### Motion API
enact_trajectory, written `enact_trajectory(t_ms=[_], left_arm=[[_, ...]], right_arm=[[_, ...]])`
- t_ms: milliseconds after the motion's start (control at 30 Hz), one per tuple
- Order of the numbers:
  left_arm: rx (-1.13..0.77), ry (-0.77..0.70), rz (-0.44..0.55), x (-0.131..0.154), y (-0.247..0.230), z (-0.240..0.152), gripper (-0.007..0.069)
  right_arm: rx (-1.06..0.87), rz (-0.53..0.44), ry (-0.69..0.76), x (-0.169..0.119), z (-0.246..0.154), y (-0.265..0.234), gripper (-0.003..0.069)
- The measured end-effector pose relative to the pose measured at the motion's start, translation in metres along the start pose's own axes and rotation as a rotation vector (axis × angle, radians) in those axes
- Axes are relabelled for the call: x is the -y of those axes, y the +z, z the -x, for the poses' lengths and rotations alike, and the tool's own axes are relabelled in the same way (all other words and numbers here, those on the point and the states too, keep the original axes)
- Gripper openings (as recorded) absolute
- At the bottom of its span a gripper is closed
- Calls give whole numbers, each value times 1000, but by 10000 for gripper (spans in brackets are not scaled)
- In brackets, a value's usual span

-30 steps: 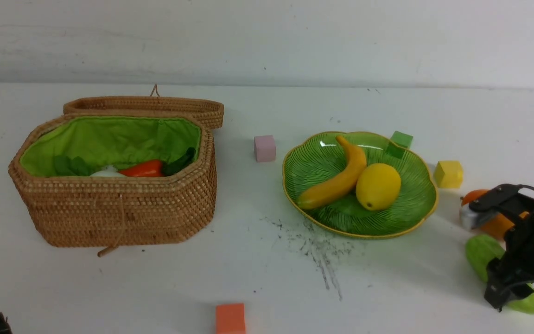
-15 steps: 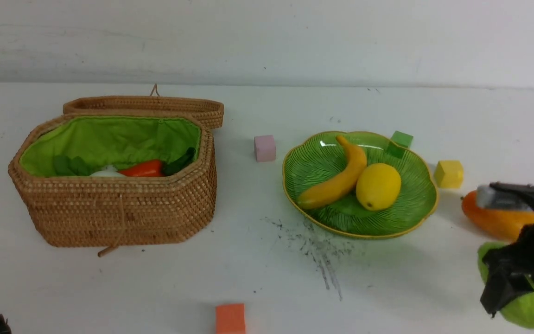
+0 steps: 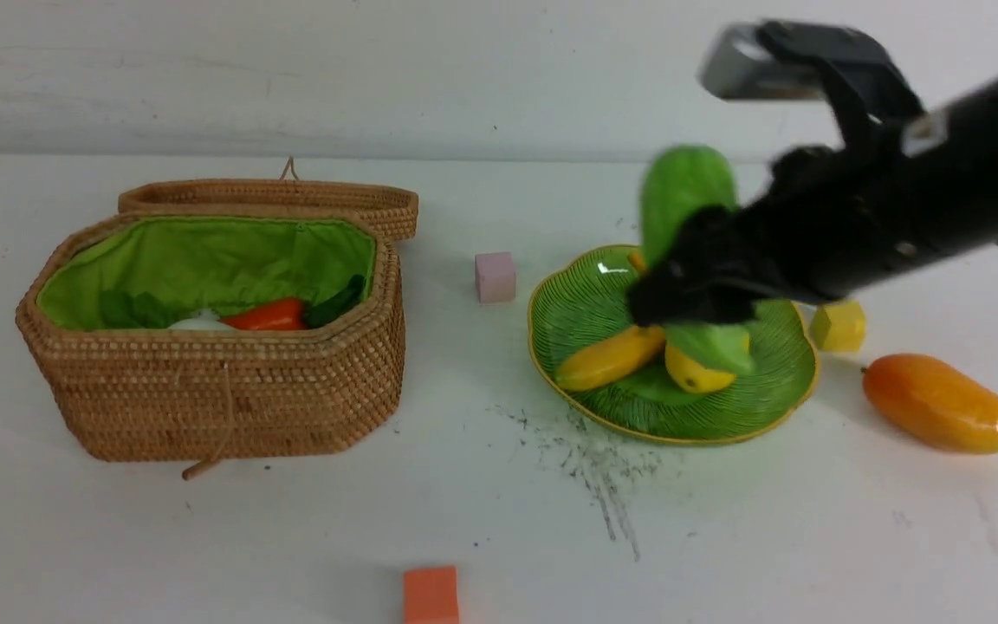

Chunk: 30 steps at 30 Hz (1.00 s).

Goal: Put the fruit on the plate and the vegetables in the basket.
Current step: Take a chayote with your right arm and place it on the basket on the left.

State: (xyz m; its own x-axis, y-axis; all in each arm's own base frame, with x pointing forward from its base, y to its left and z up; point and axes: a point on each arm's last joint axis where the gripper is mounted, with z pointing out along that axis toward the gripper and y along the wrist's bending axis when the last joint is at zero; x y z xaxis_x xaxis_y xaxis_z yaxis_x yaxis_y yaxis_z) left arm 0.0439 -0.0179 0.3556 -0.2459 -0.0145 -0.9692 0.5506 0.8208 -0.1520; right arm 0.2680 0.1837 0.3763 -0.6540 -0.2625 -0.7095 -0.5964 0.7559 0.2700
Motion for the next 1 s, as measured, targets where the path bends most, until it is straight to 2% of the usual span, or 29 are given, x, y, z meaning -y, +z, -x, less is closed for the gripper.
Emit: enact_trajectory(t_ms=[200, 367, 600, 767, 833, 1000], left_arm=[[33, -39, 137, -12, -1, 3, 25], [39, -67, 213, -19, -2, 3, 25], [38, -95, 250, -23, -3, 2, 25], [36, -97, 252, -23, -3, 2, 25], [36, -98, 252, -23, -3, 2, 25], [37, -98, 252, -23, -3, 2, 25]], right_arm=[[117, 111, -144, -53, 50, 55, 456], [176, 149, -248, -76, 74, 105, 456], [309, 113, -350, -74, 88, 179, 456], [389, 67, -355, -64, 85, 210, 459], [394, 59, -350, -62, 83, 218, 494], [401, 57, -353, -61, 83, 219, 645]])
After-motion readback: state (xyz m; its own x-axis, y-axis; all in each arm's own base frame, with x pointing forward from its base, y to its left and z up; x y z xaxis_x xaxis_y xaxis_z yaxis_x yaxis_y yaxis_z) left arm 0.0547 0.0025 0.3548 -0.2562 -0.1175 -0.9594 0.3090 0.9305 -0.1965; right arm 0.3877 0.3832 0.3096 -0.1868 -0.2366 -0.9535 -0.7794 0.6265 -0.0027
